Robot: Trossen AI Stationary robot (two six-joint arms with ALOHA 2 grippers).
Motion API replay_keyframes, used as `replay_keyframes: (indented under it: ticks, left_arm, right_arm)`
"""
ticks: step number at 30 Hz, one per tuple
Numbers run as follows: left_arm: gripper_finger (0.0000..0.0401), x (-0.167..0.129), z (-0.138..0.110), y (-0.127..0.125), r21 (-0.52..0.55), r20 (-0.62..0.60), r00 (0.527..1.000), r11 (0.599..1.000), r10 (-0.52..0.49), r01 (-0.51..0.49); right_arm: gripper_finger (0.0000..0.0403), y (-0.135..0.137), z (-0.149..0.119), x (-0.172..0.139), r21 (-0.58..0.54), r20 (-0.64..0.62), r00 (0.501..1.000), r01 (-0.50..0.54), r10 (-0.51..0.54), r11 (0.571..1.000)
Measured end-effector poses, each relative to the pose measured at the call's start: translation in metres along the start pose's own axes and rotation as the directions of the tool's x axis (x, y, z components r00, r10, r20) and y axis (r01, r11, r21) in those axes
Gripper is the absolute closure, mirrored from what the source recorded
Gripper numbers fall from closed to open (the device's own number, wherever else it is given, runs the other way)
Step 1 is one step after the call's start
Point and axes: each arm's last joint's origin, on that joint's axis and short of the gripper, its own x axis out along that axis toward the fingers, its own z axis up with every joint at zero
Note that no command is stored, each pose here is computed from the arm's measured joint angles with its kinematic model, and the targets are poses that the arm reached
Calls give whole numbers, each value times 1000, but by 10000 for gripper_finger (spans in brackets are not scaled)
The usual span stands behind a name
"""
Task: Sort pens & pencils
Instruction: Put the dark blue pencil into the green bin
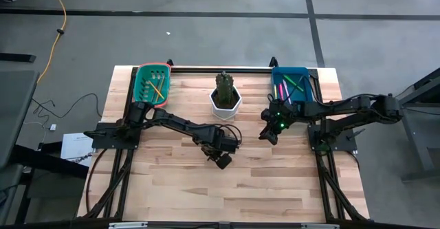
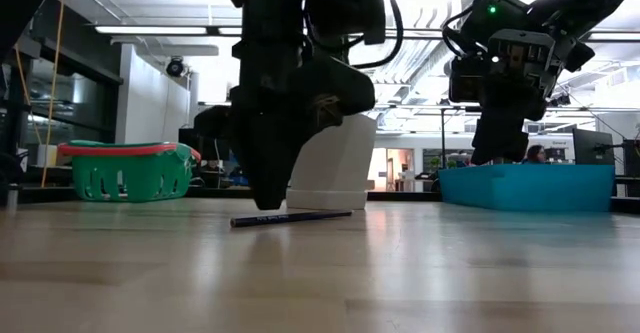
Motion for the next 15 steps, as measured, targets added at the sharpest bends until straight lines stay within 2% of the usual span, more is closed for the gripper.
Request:
replay_keyframes:
  ticks: [15]
  left_arm:
    - [359, 0, 0, 1, -8, 19, 1000, 1000, 22, -22]
  right_arm:
    - [279, 0, -1, 0, -12, -6, 1000, 3, -3, 1000]
